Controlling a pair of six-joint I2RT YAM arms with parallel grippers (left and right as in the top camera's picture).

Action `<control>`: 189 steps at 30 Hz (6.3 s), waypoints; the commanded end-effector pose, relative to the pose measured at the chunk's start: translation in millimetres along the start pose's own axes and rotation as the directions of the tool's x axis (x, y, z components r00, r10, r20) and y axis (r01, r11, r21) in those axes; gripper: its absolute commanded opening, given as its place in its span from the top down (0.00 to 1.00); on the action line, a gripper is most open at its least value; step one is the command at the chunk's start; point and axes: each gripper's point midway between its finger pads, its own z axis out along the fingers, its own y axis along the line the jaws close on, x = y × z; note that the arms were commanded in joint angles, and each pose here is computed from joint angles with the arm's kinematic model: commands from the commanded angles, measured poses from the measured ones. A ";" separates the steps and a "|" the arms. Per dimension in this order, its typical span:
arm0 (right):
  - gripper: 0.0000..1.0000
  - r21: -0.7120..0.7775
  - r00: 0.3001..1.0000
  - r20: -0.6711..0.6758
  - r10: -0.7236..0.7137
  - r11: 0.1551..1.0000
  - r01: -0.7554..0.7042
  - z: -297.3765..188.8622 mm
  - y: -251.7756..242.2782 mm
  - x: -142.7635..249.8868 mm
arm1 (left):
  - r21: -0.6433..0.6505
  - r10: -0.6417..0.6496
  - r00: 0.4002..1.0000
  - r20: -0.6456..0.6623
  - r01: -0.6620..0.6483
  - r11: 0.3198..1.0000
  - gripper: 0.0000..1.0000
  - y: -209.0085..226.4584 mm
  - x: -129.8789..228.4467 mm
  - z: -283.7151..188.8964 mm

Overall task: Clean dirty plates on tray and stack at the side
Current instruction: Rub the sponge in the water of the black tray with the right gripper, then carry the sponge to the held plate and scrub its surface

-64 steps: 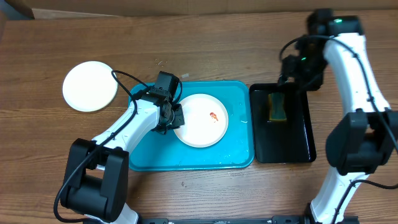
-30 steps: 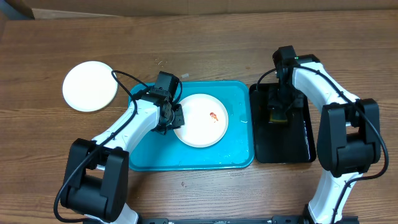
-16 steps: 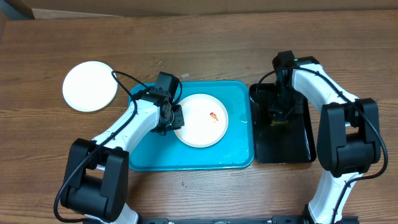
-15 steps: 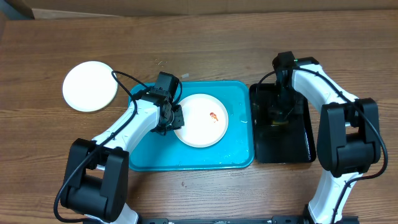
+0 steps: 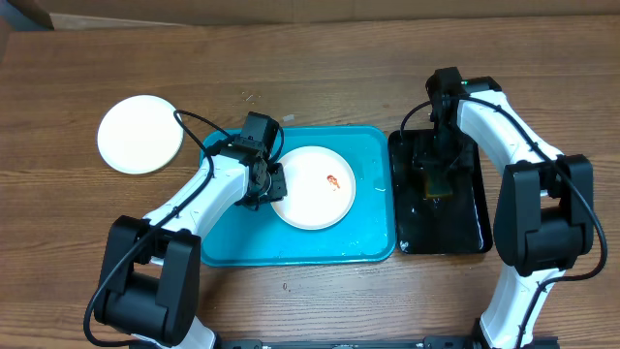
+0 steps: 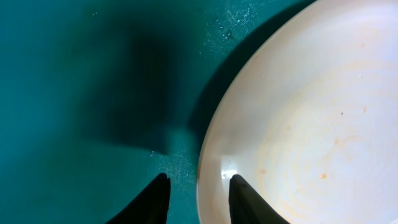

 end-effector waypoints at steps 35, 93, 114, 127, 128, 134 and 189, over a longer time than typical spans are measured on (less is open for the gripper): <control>0.96 0.024 0.998 0.069 0.006 1.000 -0.008 0.4 -6.7 -12.0 | -0.003 0.015 1.000 0.014 -0.015 1.000 0.71 -1.9 -2.1 4.4; 0.96 0.097 0.999 0.049 0.008 0.995 -0.013 -37.4 -19.9 -11.3 | -0.019 0.004 1.000 -0.007 -0.005 1.000 0.81 -3.0 -7.5 1.4; 0.96 0.063 0.993 0.095 0.068 0.995 -0.074 -66.7 -14.6 -22.5 | -0.027 -0.002 1.000 0.024 0.003 1.000 0.96 -1.9 -13.0 -3.3; 0.96 0.016 0.990 0.093 0.109 0.994 -0.111 -64.8 -4.0 -22.6 | -0.028 -0.002 1.000 0.023 0.002 1.000 0.96 -1.8 -12.8 -3.3; 0.96 -0.039 0.994 0.087 0.061 0.998 -0.057 -65.0 7.3 -23.3 | -0.028 -0.001 1.000 0.023 0.002 1.000 0.96 -1.8 -12.8 -3.3; 0.96 0.090 0.973 0.124 0.194 0.974 -0.206 -66.1 -13.6 -21.9 | -0.028 -0.001 1.000 0.022 0.002 1.000 0.96 -1.6 -12.4 -3.3; 0.96 0.084 0.826 0.275 -0.492 0.868 0.489 -58.0 211.6 41.1 | -0.026 0.009 1.000 0.019 -0.009 1.000 0.96 -2.1 -11.9 -3.2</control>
